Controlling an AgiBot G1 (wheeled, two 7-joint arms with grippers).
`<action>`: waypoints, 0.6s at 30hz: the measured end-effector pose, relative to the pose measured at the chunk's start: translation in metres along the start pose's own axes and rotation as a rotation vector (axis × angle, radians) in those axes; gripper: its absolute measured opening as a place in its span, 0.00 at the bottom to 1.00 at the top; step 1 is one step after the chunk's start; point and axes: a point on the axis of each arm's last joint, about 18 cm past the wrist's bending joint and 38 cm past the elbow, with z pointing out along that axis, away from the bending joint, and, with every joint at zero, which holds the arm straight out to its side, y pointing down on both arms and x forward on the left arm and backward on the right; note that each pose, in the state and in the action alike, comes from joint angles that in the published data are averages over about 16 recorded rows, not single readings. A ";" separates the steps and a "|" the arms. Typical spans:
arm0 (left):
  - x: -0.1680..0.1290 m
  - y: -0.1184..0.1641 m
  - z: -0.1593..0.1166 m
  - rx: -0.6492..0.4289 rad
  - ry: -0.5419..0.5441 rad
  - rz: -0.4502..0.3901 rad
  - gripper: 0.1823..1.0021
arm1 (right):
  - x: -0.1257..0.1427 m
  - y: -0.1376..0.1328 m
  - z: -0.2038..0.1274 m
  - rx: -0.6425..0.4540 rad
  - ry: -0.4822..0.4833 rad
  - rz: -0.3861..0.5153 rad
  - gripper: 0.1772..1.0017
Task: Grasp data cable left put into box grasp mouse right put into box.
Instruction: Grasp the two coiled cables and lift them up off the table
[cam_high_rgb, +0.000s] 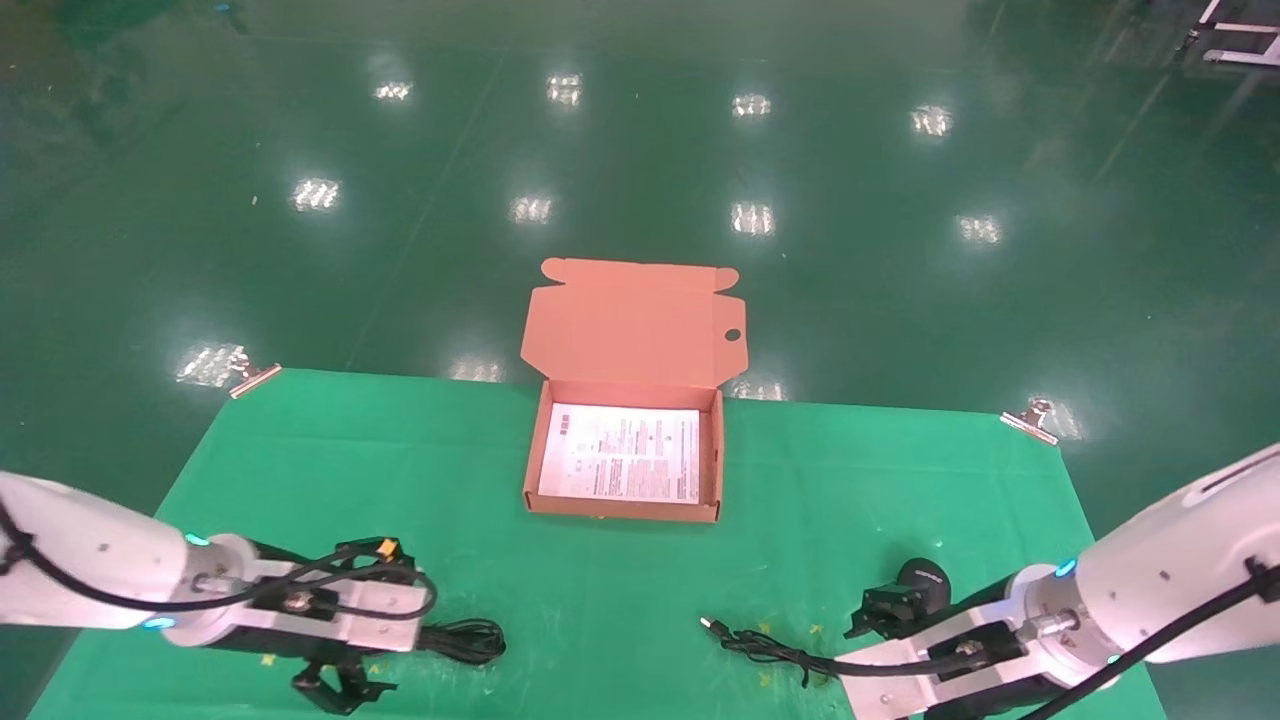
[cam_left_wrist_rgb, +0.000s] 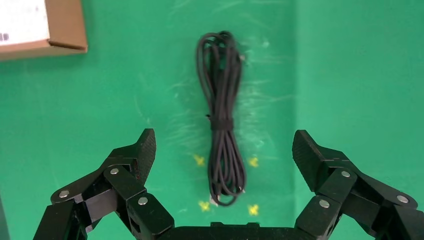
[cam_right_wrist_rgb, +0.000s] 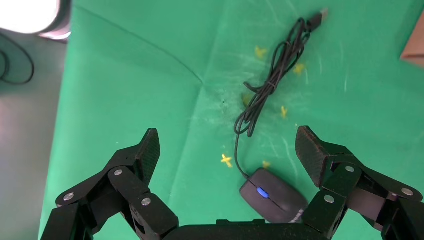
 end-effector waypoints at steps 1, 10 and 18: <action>-0.001 0.000 0.004 -0.007 -0.001 -0.012 1.00 | 0.000 0.002 0.004 -0.003 0.003 0.013 1.00; -0.010 0.003 0.037 -0.039 0.014 -0.150 1.00 | 0.002 0.015 0.040 -0.021 0.019 0.109 1.00; -0.017 0.008 0.057 -0.044 0.033 -0.261 1.00 | 0.008 0.026 0.068 -0.018 0.026 0.171 1.00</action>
